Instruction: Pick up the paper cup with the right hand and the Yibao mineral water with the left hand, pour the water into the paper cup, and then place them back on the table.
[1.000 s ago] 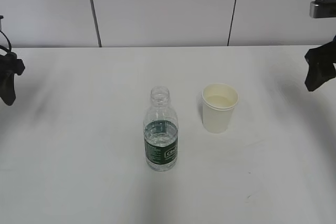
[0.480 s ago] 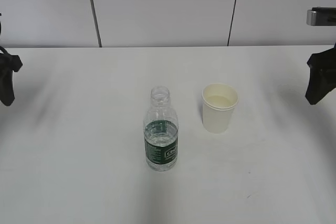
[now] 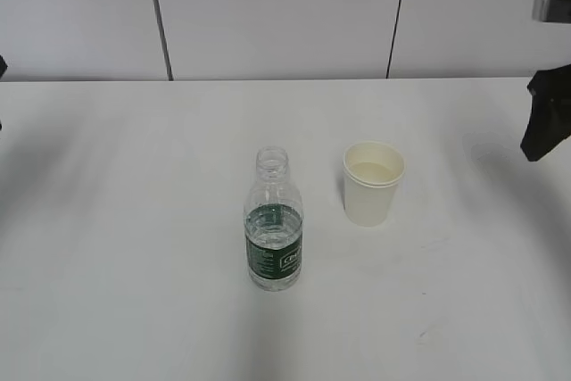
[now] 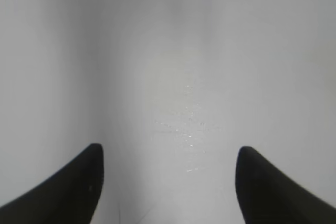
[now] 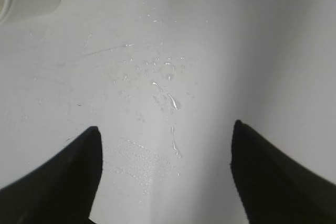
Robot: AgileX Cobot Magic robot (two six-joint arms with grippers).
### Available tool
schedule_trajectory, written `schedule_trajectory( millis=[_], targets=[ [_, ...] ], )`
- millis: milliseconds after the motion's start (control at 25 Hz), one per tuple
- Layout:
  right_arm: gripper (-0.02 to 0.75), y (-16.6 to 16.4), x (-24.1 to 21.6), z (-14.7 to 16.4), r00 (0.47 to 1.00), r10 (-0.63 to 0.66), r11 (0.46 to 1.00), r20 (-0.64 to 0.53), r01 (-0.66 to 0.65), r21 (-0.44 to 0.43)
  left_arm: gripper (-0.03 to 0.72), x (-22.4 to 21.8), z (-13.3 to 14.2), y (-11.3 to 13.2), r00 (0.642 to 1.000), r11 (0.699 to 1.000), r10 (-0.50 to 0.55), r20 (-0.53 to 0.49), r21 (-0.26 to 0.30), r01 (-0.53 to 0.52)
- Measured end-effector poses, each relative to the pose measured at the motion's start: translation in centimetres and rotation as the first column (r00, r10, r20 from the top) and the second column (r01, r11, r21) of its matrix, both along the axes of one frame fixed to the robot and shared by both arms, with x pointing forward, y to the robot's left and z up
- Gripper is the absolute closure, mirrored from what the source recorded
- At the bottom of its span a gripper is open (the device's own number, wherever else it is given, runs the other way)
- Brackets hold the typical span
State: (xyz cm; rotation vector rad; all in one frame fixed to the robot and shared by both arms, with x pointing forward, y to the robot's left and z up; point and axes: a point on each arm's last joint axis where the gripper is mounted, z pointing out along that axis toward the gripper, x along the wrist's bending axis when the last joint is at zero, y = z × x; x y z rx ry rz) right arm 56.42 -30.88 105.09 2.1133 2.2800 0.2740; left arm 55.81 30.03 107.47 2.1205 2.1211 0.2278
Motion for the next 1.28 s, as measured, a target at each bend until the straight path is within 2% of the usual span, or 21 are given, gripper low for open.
schedule_trajectory(
  millis=[160,480,880,1280],
  targets=[
    [0.144,0.1,-1.2,1.9,0.998,-0.003,1.000,0.056,0.003,0.001,0.209,-1.5,1.0,0.0,1.000,1.000,0.000,0.027,0.000,0.000],
    [0.144,0.4,-5.7,3.6,0.995,-0.002,1.000,0.101,0.002,-0.002,0.209,-7.5,0.5,-0.1,1.000,1.000,0.002,0.004,-0.015,-0.002],
    [0.144,0.7,-10.7,2.4,0.997,-0.005,1.000,0.072,0.005,0.001,0.209,-14.5,2.4,-0.1,0.991,1.000,0.004,0.134,-0.028,0.000],
    [0.144,1.0,-14.2,1.8,0.997,-0.004,1.000,0.083,0.004,0.000,0.209,-20.0,1.5,-0.1,0.978,1.000,0.004,0.209,-0.029,0.002]
  ],
)
